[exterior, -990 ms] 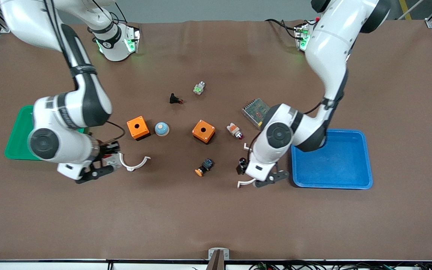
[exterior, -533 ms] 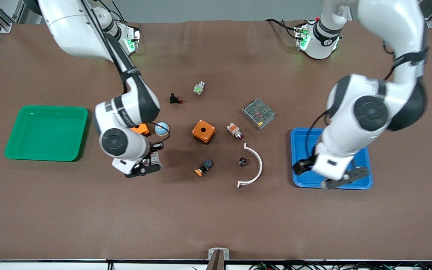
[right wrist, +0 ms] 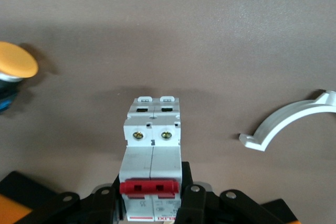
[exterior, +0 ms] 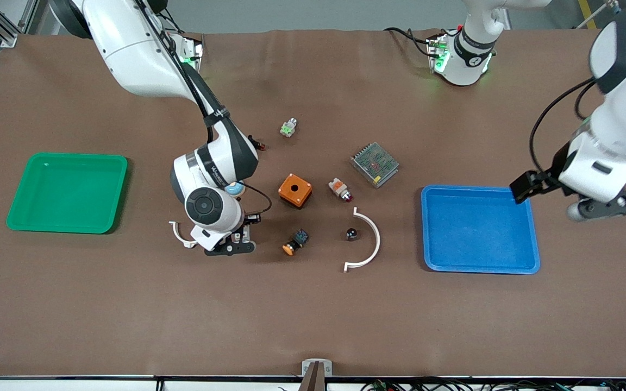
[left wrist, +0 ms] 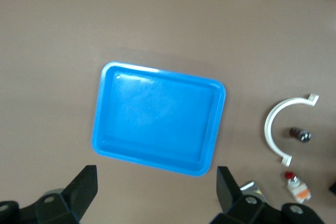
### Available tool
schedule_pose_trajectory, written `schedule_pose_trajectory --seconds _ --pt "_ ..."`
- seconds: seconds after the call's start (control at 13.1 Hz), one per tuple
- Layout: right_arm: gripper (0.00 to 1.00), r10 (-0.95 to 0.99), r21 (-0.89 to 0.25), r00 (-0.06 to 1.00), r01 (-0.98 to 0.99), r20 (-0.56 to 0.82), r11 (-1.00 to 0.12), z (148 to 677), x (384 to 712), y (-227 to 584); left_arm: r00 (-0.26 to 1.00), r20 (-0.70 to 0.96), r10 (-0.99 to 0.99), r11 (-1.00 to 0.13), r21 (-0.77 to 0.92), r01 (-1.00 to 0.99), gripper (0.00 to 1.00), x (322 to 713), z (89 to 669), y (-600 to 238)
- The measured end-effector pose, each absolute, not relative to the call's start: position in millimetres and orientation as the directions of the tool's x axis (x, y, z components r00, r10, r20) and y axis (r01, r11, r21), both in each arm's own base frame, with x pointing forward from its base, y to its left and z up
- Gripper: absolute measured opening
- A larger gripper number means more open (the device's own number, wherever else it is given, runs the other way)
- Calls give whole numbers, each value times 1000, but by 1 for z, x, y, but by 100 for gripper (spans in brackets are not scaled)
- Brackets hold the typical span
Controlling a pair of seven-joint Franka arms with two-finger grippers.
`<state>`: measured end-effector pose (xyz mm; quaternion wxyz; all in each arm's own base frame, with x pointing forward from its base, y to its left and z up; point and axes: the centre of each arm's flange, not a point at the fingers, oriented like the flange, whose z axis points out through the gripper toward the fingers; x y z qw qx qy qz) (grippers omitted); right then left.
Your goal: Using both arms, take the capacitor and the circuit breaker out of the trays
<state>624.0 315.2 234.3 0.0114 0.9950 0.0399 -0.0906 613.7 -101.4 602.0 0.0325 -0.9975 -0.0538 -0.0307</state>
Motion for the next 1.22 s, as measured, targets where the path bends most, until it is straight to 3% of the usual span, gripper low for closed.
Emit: schedule_pose_trajectory --seconds 0.3,0.53,0.76,0.99,1.22 --pt "40 72 20 980 77 -185 -997 212 626 314 999 39 38 -996 -77 41 100 571 616 -63" --pt "68 54 14 987 57 -150 -998 229 638 312 999 28 21 -996 -81 23 100 543 620 -53" --pt "97 13 3 996 13 -85 -1000 302 665 287 999 34 27 -997 -69 30 100 532 626 -50" --pt "100 -72 -24 997 -71 11 -997 413 683 227 999 37 25 -997 -66 27 100 531 627 -52" --pt "100 -163 -28 987 -163 3 -986 486 677 145 999 41 21 -998 -65 23 100 530 629 -54"
